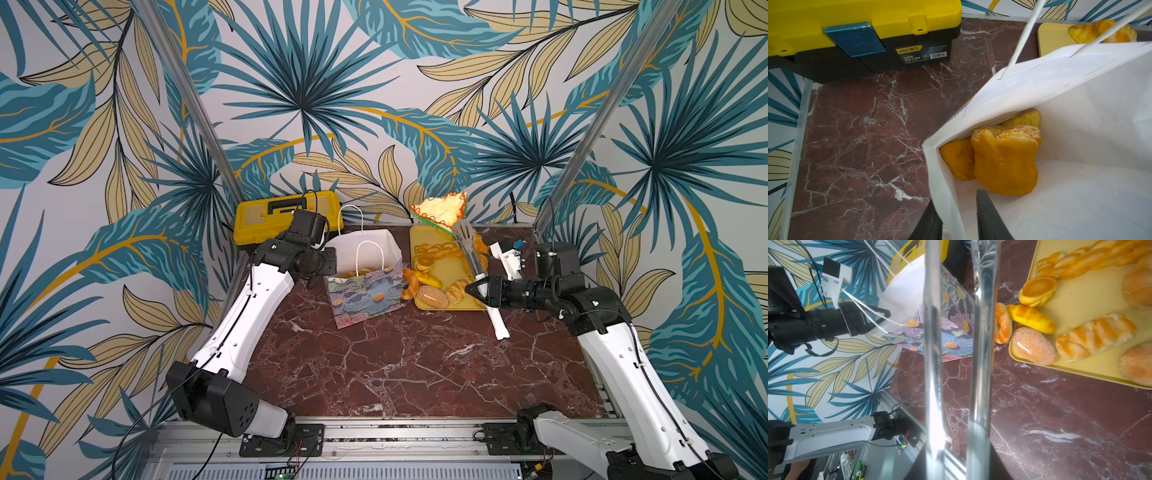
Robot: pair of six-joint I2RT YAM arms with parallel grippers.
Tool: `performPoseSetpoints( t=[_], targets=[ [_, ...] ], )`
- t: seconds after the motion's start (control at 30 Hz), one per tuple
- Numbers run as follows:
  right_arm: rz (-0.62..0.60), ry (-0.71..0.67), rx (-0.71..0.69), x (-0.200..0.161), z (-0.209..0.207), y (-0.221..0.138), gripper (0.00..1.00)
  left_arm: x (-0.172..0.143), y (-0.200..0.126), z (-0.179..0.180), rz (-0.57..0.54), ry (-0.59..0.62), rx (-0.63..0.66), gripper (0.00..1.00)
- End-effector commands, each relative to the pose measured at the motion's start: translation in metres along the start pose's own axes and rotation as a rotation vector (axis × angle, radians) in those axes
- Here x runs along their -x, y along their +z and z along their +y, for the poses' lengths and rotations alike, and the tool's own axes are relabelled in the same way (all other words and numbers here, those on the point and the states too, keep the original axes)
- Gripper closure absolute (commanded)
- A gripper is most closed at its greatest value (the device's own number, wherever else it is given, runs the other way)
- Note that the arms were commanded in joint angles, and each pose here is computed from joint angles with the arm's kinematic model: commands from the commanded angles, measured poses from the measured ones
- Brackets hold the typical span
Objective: Pack bread into a paper bag
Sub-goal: Place the fake bread in the paper bag.
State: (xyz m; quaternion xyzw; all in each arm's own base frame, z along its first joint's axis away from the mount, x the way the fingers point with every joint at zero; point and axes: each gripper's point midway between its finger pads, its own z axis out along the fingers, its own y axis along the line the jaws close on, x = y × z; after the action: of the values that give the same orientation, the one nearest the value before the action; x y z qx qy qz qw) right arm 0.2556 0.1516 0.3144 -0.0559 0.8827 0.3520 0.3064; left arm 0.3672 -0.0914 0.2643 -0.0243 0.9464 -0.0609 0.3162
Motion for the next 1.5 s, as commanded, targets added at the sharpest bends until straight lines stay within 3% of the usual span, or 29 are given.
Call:
performPoseSetpoints(
  t=[0.0,0.37,0.9,1.13,1.27,1.47],
  targets=[
    [0.0,-0.074,0.065,-0.002,0.02,-0.006,1.0,0.005,-0.002,-0.001,-0.007,0.01,0.001,0.68],
    [0.126,-0.192,0.127,-0.023,0.061,0.018,0.98,0.006,-0.004,-0.001,-0.009,0.008,0.001,0.68],
    [0.203,-0.224,0.126,-0.019,0.07,0.055,0.84,0.009,-0.006,-0.004,-0.014,0.003,-0.011,0.68],
    [0.209,-0.234,0.124,-0.02,0.072,0.058,0.61,0.009,-0.007,-0.004,-0.016,0.006,-0.012,0.68],
    [0.208,-0.234,0.121,-0.02,0.072,0.058,0.55,0.01,-0.006,-0.005,-0.015,0.004,-0.016,0.68],
    [0.201,-0.238,0.109,-0.018,0.07,0.058,0.54,0.01,-0.007,-0.005,-0.016,0.006,-0.016,0.68]
  ],
)
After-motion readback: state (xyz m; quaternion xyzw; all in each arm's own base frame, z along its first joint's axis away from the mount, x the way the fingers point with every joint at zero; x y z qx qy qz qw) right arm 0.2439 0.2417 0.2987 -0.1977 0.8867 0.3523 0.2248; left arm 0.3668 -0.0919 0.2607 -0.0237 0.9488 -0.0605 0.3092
